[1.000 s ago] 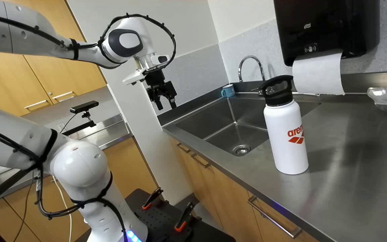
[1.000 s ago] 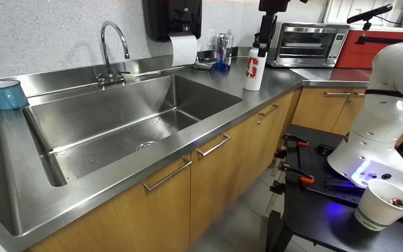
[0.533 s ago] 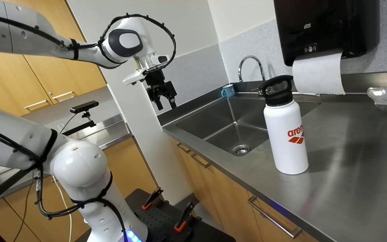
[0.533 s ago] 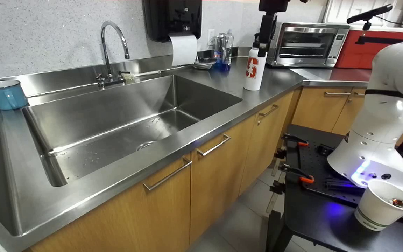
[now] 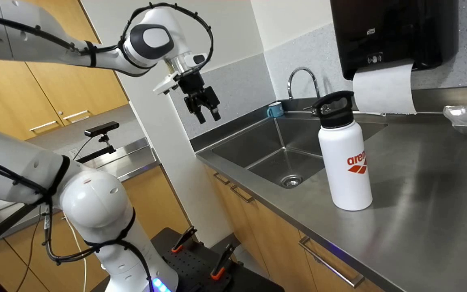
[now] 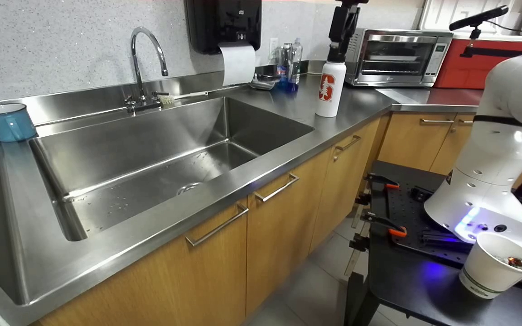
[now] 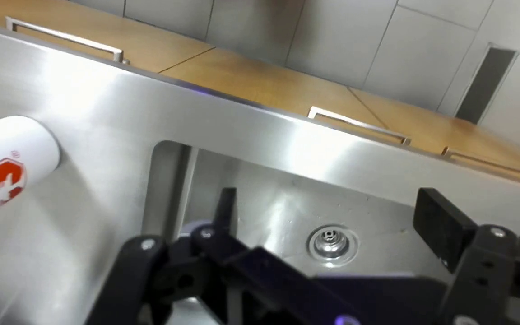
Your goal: Remove the lid from the flask
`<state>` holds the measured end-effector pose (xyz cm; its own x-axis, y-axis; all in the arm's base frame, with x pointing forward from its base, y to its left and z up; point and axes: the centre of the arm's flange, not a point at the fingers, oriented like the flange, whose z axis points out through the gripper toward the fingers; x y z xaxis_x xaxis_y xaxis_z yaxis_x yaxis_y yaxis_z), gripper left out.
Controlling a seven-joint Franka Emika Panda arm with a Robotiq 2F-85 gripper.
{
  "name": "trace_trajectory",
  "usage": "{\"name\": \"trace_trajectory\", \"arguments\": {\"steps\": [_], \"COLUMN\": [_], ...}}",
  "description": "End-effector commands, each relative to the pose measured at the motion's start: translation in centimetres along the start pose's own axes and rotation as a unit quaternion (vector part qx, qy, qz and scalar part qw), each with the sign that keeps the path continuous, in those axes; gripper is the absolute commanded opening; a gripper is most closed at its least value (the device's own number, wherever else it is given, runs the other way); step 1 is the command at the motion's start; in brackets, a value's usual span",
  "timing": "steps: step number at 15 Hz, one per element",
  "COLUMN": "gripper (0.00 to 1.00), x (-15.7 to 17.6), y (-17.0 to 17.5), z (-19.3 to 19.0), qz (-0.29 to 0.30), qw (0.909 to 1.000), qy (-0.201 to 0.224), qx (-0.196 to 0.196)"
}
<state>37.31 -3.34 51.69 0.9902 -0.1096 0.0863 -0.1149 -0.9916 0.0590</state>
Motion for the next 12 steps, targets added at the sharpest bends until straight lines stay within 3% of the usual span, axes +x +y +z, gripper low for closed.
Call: {"name": "trace_trajectory", "arguments": {"steps": [1,6,12], "gripper": [1.00,1.00,1.00], "x": [3.4,6.6,9.7], "y": [6.2,16.0,25.7], "z": [-4.8,-8.0,-5.0], "qz": [0.074,0.176,0.294], "qw": [0.9963,0.9816,0.9542], "qy": [0.038,0.065,0.041], "qx": [-0.020,-0.034,-0.035]}}
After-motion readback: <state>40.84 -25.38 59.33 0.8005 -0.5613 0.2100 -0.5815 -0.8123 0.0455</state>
